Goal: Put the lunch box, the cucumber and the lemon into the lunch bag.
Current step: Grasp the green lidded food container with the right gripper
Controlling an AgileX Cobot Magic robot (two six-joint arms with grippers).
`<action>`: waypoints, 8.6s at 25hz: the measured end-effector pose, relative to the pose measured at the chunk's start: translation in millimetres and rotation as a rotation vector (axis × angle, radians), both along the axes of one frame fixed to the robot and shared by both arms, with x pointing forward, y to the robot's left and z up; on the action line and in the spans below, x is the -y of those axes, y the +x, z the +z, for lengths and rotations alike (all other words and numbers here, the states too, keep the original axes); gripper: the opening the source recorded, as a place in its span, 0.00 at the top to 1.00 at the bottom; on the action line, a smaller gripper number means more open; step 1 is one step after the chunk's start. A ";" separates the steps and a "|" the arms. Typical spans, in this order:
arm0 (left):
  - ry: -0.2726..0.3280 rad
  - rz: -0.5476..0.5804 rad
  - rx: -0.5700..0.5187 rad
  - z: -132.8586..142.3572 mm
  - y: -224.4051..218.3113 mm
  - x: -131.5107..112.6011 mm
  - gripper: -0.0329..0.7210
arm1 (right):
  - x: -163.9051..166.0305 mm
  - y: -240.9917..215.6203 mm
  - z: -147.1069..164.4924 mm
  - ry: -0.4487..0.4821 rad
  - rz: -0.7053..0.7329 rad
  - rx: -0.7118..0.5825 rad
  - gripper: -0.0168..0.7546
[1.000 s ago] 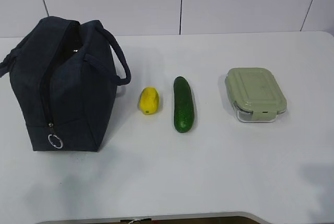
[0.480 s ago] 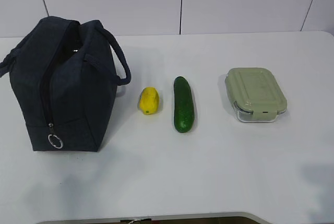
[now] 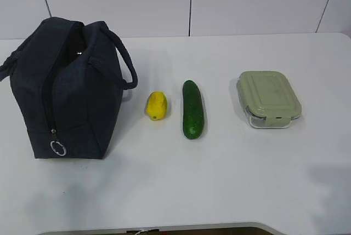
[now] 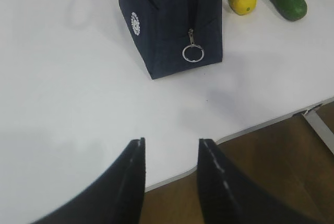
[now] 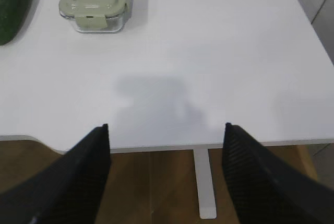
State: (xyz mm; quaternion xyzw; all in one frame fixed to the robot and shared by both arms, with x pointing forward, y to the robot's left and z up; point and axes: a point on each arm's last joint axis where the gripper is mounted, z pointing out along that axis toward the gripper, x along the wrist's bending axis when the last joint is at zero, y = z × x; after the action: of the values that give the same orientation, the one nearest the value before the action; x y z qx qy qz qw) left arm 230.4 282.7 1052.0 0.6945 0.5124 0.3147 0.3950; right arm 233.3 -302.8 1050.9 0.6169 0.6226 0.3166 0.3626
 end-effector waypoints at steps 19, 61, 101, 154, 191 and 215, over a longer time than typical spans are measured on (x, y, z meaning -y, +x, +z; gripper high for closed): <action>-0.019 -0.013 0.000 0.3 -0.3 1.8 0.64 | -31.0 95.2 35.8 0.304 0.208 -0.346 0.29; -0.024 -0.014 -0.001 0.4 -0.3 2.1 0.64 | 24.5 329.6 -14.8 0.682 0.471 -0.554 0.29; -0.024 -0.014 -0.001 0.4 -0.3 2.1 0.64 | 55.3 406.8 -67.4 0.651 0.386 -0.676 0.29; -0.024 -0.014 -0.001 0.4 -0.3 2.1 0.64 | 50.3 429.8 -139.0 0.829 0.475 -0.634 0.29; -0.024 -0.014 -0.001 0.4 -0.3 2.1 0.64 | 48.8 432.1 -141.1 0.864 0.489 -0.609 0.40; -0.024 -0.014 -0.001 0.4 -0.3 2.1 0.64 | 48.4 432.0 -140.6 0.874 0.487 -0.610 0.46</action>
State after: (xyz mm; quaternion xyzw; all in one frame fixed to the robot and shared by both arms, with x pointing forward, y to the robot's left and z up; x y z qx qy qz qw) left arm 230.0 280.6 1052.4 0.6935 0.5115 0.3055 0.4051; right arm 665.4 -351.3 910.3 0.6117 0.6345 0.4261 -0.2042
